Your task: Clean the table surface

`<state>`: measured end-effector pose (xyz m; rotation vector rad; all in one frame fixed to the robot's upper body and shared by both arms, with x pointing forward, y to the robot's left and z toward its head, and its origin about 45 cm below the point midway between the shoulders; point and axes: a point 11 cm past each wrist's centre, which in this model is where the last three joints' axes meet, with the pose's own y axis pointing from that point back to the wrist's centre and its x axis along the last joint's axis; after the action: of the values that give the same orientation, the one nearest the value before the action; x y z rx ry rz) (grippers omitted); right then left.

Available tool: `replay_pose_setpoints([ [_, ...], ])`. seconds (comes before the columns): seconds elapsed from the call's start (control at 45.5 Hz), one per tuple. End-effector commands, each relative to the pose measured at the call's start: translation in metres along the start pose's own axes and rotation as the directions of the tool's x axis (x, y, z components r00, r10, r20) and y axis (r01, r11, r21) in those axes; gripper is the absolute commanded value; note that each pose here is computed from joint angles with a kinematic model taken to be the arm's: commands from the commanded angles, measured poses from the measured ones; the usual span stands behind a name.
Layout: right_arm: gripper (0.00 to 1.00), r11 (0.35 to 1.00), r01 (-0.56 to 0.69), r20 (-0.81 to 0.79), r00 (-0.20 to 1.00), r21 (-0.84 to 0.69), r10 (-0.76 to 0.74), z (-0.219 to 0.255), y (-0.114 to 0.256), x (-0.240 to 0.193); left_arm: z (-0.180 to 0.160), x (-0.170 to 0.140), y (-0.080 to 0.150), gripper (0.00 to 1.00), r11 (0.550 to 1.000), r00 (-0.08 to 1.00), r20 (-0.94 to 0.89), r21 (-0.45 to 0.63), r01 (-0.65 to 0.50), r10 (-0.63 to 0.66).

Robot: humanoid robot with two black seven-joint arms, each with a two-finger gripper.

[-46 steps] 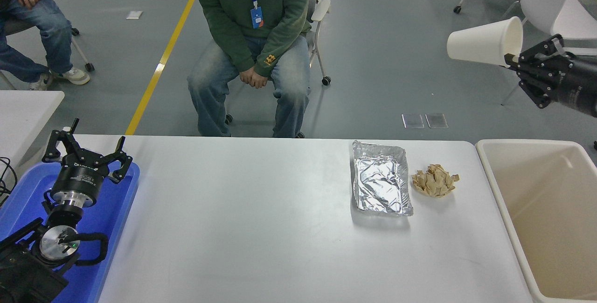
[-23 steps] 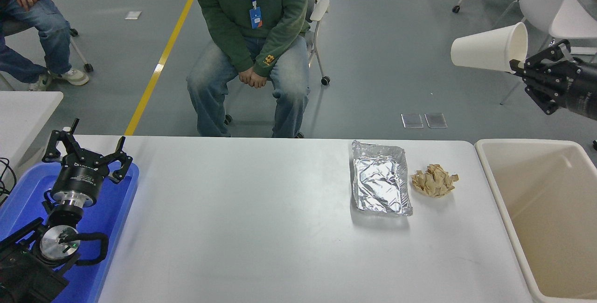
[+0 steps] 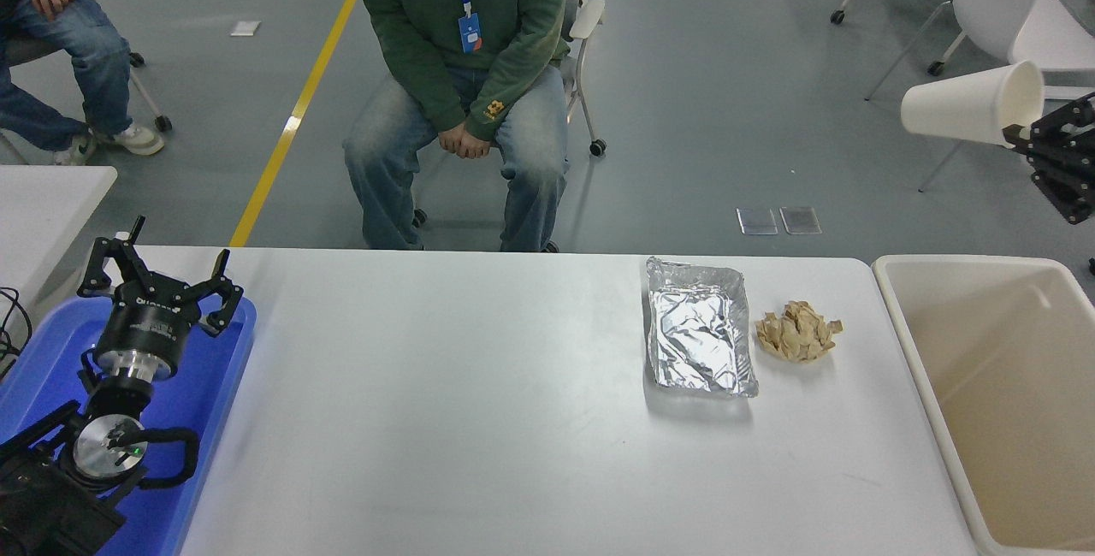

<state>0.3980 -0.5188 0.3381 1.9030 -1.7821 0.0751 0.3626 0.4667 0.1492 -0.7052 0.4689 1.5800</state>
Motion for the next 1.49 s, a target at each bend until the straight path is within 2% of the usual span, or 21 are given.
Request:
replay_pose_setpoints([
  [0.0, 0.0, 0.981, -0.148, -0.037, 0.989, -0.127, 0.144, 0.05, 0.015, 0.047, 0.0, 0.0, 0.0, 1.0, 1.0, 1.0, 0.0, 0.0, 0.0, 0.0],
  [0.352, 0.0, 0.909, -0.276, -0.17, 0.958, -0.311, 0.233, 0.123, 0.013, 0.053, 0.0, 0.0, 0.0, 1.0, 1.0, 1.0, 0.0, 0.0, 0.0, 0.0],
  [0.703, 0.0, 0.831, -0.36, -0.358, 0.909, -0.423, 0.212, 0.176, -0.006, 0.028, 0.0, 0.0, 0.0, 1.0, 1.0, 1.0, 0.0, 0.0, 0.0, 0.0],
  [0.901, 0.0, 0.812, -0.402, -0.434, 0.877, -0.422, 0.208, 0.18, -0.02, 0.01, 0.0, 0.0, 0.0, 1.0, 1.0, 1.0, 0.0, 0.0, 0.0, 0.0],
  [1.275, 0.0, 0.81, -0.406, -0.489, 0.855, -0.423, 0.173, 0.209, -0.036, -0.05, 0.0, 0.0, 0.0, 1.0, 1.0, 1.0, 0.0, 0.0, 0.0, 0.0],
  [1.473, 0.0, 0.8, -0.455, -0.511, 0.83, -0.391, 0.222, 0.209, -0.037, -0.056, 0.0, 0.0, 0.0, 1.0, 1.0, 1.0, 0.0, 0.0, 0.0, 0.0],
])
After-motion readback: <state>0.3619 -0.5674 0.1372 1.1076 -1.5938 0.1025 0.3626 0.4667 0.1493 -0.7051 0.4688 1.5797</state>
